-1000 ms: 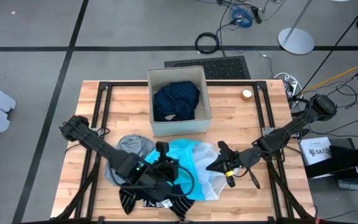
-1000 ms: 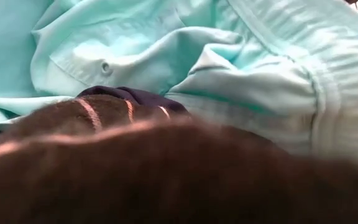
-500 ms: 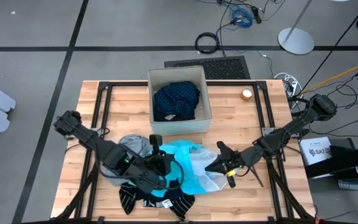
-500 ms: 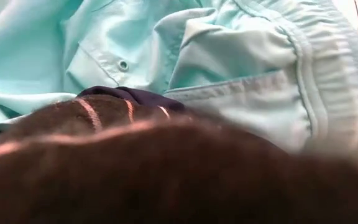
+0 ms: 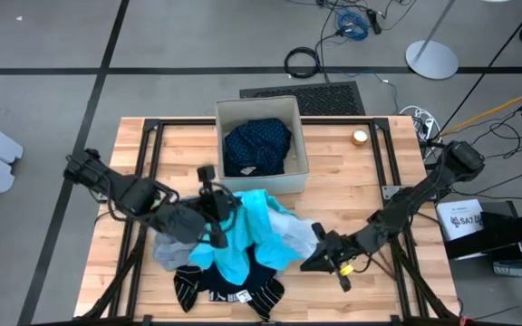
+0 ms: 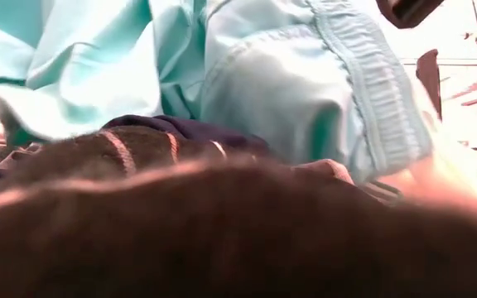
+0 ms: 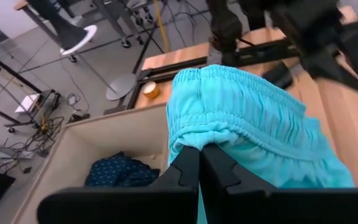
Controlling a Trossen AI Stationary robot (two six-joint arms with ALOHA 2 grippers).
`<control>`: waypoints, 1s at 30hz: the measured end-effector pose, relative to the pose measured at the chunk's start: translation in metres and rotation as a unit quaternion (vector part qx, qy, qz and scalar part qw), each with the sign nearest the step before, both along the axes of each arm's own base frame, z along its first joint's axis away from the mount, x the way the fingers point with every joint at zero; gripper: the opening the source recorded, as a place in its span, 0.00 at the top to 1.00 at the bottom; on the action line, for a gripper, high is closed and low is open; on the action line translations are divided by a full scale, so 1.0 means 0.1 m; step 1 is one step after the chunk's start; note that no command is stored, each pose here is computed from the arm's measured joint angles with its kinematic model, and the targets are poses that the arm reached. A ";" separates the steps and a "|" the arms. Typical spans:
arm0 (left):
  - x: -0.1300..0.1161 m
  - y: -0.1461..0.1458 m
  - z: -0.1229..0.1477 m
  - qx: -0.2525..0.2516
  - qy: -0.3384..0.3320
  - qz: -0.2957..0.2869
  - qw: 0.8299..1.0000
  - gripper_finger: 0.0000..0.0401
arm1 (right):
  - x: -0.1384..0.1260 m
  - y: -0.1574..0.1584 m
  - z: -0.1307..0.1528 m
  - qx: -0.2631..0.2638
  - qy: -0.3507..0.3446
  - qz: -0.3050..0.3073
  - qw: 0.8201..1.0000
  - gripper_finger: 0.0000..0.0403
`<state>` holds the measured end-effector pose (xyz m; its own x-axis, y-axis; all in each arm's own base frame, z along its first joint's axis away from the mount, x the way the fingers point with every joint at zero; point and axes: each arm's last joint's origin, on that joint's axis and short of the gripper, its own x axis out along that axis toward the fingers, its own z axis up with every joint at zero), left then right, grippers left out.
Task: Sort clothes
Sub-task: Put the light blue shorts into the laundry bin
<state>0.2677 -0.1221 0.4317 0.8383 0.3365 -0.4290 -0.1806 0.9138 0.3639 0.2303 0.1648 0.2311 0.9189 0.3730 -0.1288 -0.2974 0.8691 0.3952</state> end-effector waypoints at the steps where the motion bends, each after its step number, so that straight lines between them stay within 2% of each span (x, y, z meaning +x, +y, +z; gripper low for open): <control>1: -0.01 0.03 0.02 -0.002 -0.003 0.003 1.000 1.00 | 0.03 0.01 -0.06 0.000 0.008 -0.003 1.000 0.95; 5: -0.02 0.11 0.05 -0.006 -0.006 0.011 1.000 1.00 | 0.14 0.04 -0.31 -0.014 0.047 -0.013 0.999 0.86; 10: -0.02 0.21 0.01 0.001 0.016 0.027 1.000 1.00 | 0.23 0.08 -0.54 -0.021 0.082 -0.021 0.996 0.70; 13: -0.01 0.25 0.00 0.001 0.027 0.030 0.999 1.00 | 0.29 0.13 -0.54 0.023 0.100 -0.023 0.994 0.60; 17: 0.00 0.29 0.00 0.000 0.028 0.035 0.999 1.00 | 0.36 0.14 -0.49 0.107 0.155 0.039 0.981 0.50; 20: 0.02 0.33 0.00 0.000 0.028 0.042 0.999 1.00 | 0.39 0.10 -0.52 0.129 0.211 0.047 0.968 0.47; 23: 0.03 0.36 0.00 -0.001 0.029 0.046 0.999 1.00 | 0.37 0.02 -0.65 0.127 0.290 0.007 0.948 0.46; 26: 0.04 0.38 -0.01 -0.007 0.032 0.041 0.999 1.00 | 0.31 -0.08 -0.78 0.123 0.369 -0.062 0.919 0.46; 28: 0.04 0.38 -0.01 -0.012 0.034 0.036 0.999 1.00 | 0.29 -0.16 -0.84 0.123 0.398 -0.104 0.903 0.46; 30: 0.04 0.38 -0.01 -0.016 0.035 0.034 0.999 1.00 | 0.29 -0.22 -0.87 0.122 0.406 -0.138 0.895 0.46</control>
<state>0.2718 -0.0840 0.4309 0.7822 0.3763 -0.4965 -0.2173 0.9117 0.3486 0.2595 0.1431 0.1444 0.6199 0.2536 -0.7426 0.3877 0.7238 0.5708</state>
